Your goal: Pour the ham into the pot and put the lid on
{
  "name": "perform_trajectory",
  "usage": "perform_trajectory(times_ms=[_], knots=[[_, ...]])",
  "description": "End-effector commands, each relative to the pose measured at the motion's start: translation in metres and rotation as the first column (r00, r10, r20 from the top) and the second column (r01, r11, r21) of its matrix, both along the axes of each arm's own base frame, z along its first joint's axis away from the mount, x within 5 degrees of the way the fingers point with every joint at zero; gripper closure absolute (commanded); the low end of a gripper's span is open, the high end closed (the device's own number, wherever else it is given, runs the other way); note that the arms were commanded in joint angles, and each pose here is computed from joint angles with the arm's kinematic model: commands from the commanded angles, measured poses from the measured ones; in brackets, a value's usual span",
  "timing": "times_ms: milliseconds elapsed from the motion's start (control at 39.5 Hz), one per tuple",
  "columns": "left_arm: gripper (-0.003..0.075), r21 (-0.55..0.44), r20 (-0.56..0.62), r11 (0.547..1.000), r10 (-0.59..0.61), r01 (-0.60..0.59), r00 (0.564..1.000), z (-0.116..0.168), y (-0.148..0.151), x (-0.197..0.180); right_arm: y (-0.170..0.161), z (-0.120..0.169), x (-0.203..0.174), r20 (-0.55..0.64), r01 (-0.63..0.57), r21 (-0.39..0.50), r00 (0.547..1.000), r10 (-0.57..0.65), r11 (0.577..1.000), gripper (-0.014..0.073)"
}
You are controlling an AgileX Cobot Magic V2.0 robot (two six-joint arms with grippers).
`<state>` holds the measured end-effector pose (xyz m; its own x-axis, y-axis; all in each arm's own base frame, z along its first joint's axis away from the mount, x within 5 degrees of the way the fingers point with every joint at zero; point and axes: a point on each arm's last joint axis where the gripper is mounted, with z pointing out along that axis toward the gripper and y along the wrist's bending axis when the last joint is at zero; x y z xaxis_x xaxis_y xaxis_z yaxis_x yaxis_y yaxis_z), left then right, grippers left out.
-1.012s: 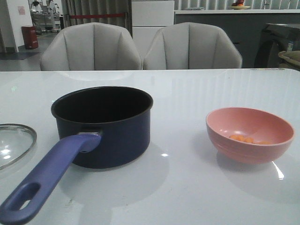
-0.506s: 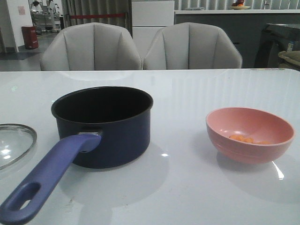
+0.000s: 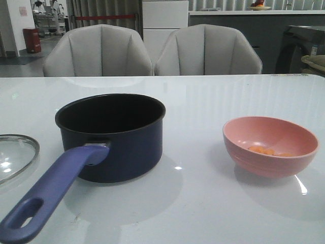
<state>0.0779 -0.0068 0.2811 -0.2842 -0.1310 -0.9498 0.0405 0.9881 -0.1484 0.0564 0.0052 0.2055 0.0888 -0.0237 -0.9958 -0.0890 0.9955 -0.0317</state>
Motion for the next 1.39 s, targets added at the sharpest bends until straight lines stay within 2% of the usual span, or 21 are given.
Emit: perform_trajectory(times_ms=[0, 506, 683, 759, 885, 1037, 1214, 1366], knots=[[0.0103, -0.016, 0.100, 1.000, 0.000, 0.002, 0.995, 0.015, 0.000, 0.002, 0.000, 0.005, -0.002, 0.084, 0.001, -0.004, 0.996, -0.001, 1.000, 0.0459], [0.0103, -0.016, 0.100, 1.000, 0.000, 0.002, 0.995, 0.015, 0.000, 0.002, 0.000, 0.006, -0.002, 0.091, 0.001, -0.003, 0.996, 0.000, 1.000, 0.0459], [0.0103, -0.016, 0.100, 1.000, 0.000, 0.002, 0.995, 0.015, 0.000, 0.002, 0.001, 0.021, -0.006, 0.238, -0.012, 0.010, 0.971, 0.010, 1.000, 0.0459], [0.0103, -0.016, 0.100, 1.000, 0.000, 0.002, 0.995, 0.015, 0.000, 0.002, 0.000, 0.036, -0.008, 0.254, -0.012, 0.013, 0.967, 0.008, 1.000, 0.0459], [0.0103, -0.016, 0.100, 1.000, 0.000, 0.002, 0.995, 0.015, 0.000, 0.002, 0.000, 0.069, -0.002, 0.111, 0.003, 0.003, 0.994, -0.004, 1.000, 0.0459], [0.0103, -0.016, 0.100, 1.000, 0.000, 0.002, 0.995, 0.015, 0.000, 0.002, 0.000, 0.089, 0.013, -0.082, 0.014, -0.003, 0.997, -0.014, 1.000, 0.0459], [0.0103, -0.016, 0.100, 1.000, 0.000, 0.002, 0.995, 0.015, 0.000, 0.002, 0.002, 0.082, 0.022, -0.284, 0.012, 0.046, 0.959, 0.002, 0.999, 0.0459], [0.0103, -0.016, 0.100, 1.000, 0.000, 0.002, 0.995, 0.015, 0.000, 0.002, 0.002, 0.081, 0.022, -0.296, 0.013, 0.037, 0.955, -0.002, 0.999, 0.0457]])
